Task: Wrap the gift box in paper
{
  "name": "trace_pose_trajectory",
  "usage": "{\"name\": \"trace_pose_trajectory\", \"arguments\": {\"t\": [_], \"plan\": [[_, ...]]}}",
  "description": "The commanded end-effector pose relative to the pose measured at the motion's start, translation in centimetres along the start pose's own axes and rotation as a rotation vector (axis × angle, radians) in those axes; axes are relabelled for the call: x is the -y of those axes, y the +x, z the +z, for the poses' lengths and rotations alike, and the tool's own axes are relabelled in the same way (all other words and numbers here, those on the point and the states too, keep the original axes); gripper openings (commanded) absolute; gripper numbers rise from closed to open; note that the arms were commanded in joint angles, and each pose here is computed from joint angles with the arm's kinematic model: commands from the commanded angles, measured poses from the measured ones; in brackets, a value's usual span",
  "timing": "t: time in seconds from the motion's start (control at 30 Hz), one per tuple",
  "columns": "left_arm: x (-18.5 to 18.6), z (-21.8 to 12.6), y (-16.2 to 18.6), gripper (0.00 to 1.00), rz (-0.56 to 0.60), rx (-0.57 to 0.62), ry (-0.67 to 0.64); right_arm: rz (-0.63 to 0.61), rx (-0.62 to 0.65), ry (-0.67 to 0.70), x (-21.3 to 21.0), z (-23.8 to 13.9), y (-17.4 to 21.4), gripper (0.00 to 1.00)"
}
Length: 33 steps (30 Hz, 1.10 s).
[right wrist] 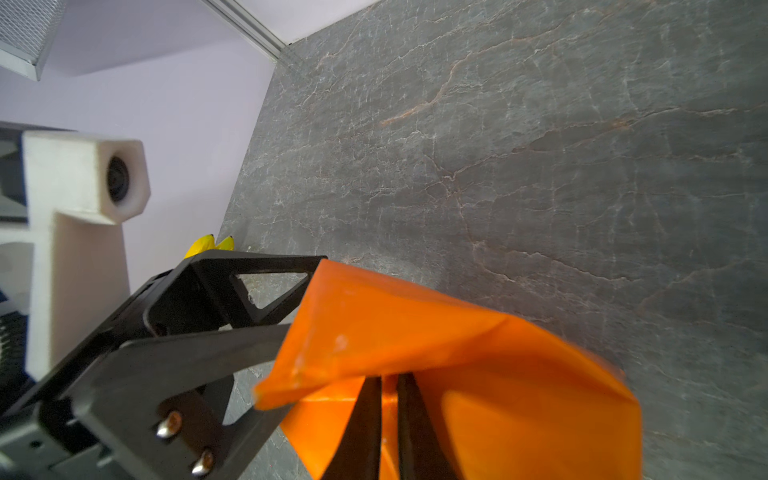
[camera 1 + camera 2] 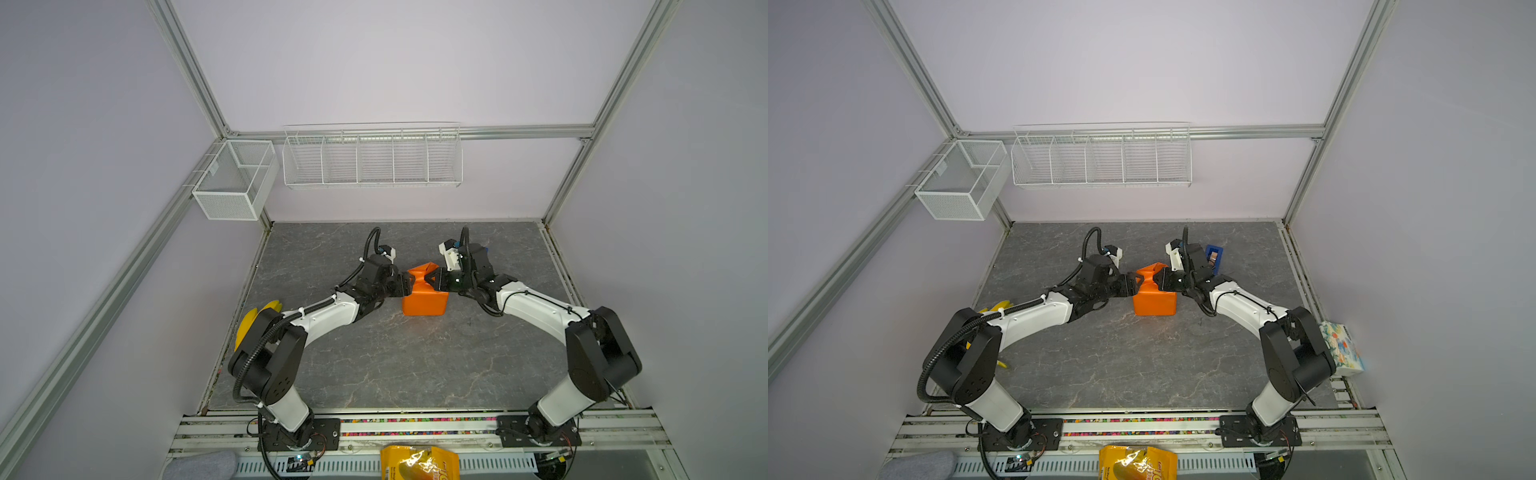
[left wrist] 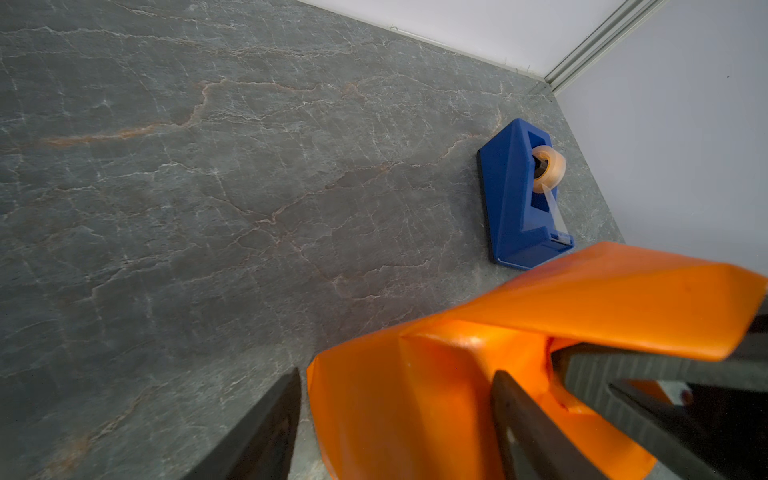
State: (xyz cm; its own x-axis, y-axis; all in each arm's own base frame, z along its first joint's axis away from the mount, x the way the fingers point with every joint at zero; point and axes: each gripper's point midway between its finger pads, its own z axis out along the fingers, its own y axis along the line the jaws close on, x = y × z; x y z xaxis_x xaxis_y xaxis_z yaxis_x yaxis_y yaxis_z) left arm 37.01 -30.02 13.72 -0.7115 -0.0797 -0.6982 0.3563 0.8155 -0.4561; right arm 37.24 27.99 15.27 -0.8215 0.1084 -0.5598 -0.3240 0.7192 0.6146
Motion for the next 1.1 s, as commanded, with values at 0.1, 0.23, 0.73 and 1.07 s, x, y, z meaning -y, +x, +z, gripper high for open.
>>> {"name": "trace_pose_trajectory", "arguments": {"t": [0.1,0.23,0.73,1.07], "plan": [[-0.9,0.1,1.4,0.72,0.026,-0.062,-0.041,0.04,-0.059,0.03,1.2,1.2,1.7,0.11],[0.0,-0.3,0.0,0.72,0.081,-0.05,-0.023,0.051,-0.084,0.057,2.0,1.2,2.5,0.1],[2.2,0.5,-4.4,0.75,0.236,-0.097,0.159,0.053,-0.105,0.054,2.0,1.4,2.9,0.08],[4.7,-2.2,-3.2,0.69,0.614,-0.113,0.574,0.047,-0.108,0.051,2.0,1.2,3.0,0.07]]}}
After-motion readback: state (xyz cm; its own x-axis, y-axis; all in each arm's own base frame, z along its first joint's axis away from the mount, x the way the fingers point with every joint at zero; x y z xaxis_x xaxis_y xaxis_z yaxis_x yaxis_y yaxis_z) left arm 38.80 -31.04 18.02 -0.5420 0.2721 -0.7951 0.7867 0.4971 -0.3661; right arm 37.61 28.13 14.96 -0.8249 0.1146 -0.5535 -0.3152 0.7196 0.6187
